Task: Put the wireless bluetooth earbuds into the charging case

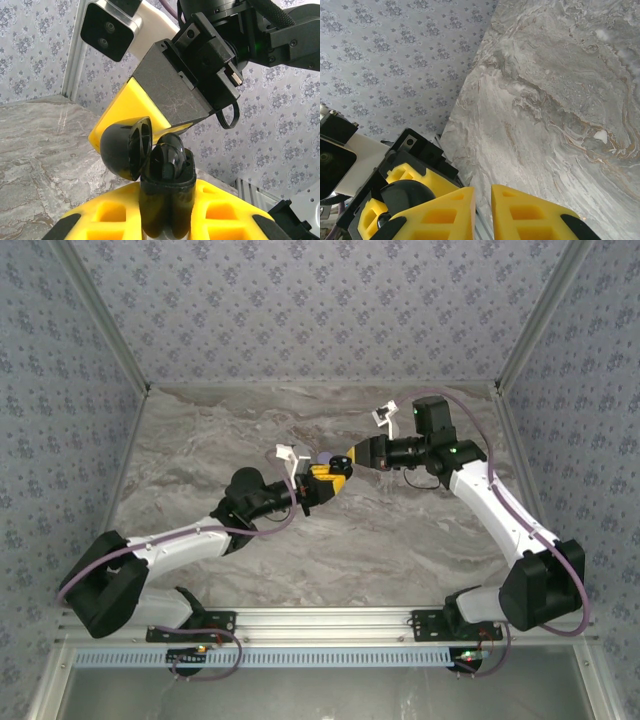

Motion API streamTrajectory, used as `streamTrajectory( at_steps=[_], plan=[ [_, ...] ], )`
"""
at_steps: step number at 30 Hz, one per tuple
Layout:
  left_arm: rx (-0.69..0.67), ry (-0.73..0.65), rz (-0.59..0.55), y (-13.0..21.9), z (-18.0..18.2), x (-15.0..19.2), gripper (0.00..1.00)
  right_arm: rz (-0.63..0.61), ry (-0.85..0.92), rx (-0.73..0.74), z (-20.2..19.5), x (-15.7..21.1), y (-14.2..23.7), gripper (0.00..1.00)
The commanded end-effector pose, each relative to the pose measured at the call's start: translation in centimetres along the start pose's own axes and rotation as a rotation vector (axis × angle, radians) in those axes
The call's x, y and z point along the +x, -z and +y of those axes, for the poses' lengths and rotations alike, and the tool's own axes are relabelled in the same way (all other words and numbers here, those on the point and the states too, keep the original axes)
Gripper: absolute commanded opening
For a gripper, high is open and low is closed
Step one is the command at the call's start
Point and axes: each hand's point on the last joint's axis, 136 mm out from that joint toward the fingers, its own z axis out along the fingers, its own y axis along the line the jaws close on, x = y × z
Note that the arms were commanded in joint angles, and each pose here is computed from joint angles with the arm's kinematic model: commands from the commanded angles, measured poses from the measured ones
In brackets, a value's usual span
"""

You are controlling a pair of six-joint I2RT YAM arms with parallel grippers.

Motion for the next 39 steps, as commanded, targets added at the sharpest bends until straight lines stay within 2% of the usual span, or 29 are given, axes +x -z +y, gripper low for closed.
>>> streamTrajectory(
  at_steps=[1, 11, 18, 21, 31, 39],
  plan=[
    [-0.01, -0.023, -0.063, -0.4, -0.1, -2.0, 0.18, 0.021, 0.068, -0.084, 2.7, 0.5, 0.3, 0.19],
    [-0.031, -0.003, -0.051, -0.3, 0.5, -1.6, 0.18, 0.006, 0.107, -0.095, 3.8, 0.6, 1.0, 0.2],
    [-0.057, 0.01, -0.036, -0.4, 1.1, -1.3, 0.18, 0.017, 0.093, -0.042, 2.6, 1.0, 0.8, 0.2],
    [-0.095, 0.02, -0.002, -0.5, 1.8, -0.8, 0.18, 0.01, 0.086, 0.021, 1.6, 0.9, 0.9, 0.21],
    [-0.213, 0.043, 0.102, -0.5, 4.1, 1.2, 0.19, -0.065, 0.018, 0.364, -4.4, 0.3, 2.8, 0.24],
    [-0.384, 0.092, 0.18, 0.3, 7.3, 3.2, 0.2, -0.127, -0.014, 0.557, -7.6, 0.3, 4.9, 0.25]
  ],
)
